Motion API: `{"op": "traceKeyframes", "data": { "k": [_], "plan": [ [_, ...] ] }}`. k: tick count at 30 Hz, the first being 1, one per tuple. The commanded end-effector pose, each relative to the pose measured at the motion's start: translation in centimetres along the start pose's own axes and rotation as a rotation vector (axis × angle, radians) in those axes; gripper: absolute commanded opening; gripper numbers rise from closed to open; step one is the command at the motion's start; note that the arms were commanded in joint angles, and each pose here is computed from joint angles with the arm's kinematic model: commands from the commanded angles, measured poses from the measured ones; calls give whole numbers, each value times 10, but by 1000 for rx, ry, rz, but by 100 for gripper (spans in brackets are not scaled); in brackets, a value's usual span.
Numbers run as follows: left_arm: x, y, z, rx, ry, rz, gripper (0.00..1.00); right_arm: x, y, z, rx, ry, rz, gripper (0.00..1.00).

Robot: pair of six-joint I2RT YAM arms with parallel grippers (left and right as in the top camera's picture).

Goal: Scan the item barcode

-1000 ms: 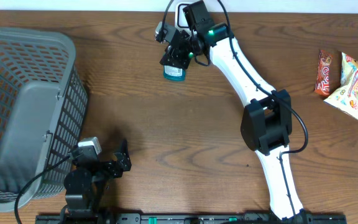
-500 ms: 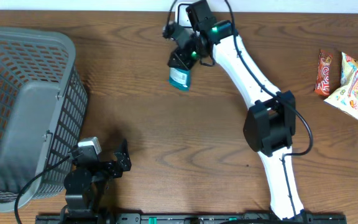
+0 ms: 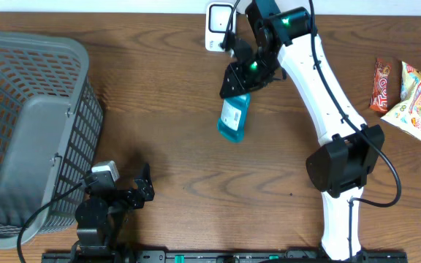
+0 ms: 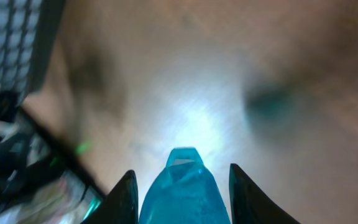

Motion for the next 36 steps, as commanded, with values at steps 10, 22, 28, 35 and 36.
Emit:
{"op": "traceKeyframes", "data": {
  "k": [10, 22, 28, 35, 36],
  "plan": [
    [-2, 0, 10, -10, 32, 8, 98, 9, -6, 6, 82, 9, 69, 1],
    [-2, 0, 10, -10, 32, 8, 98, 44, -59, -74, -88, -433, 743, 1],
    [-2, 0, 10, -10, 32, 8, 98, 71, -50, -134, 20, -708, 865, 1],
    [-2, 0, 10, -10, 32, 8, 98, 80, -60, -187, 126, -898, 1085, 1],
    [-2, 0, 10, -10, 32, 8, 98, 74, -63, -193, 143, -906, 1116, 1]
  ]
}}
Point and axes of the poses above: each gripper's point midway between its finger pads, its own x axis back along the fingers, its own y axis along the line the jaws close on, z = x × y, the point moved 1 cm from there along x, back along the fingers, and after that the axes turned 6 degrees about -x, right-handed, at the moved point
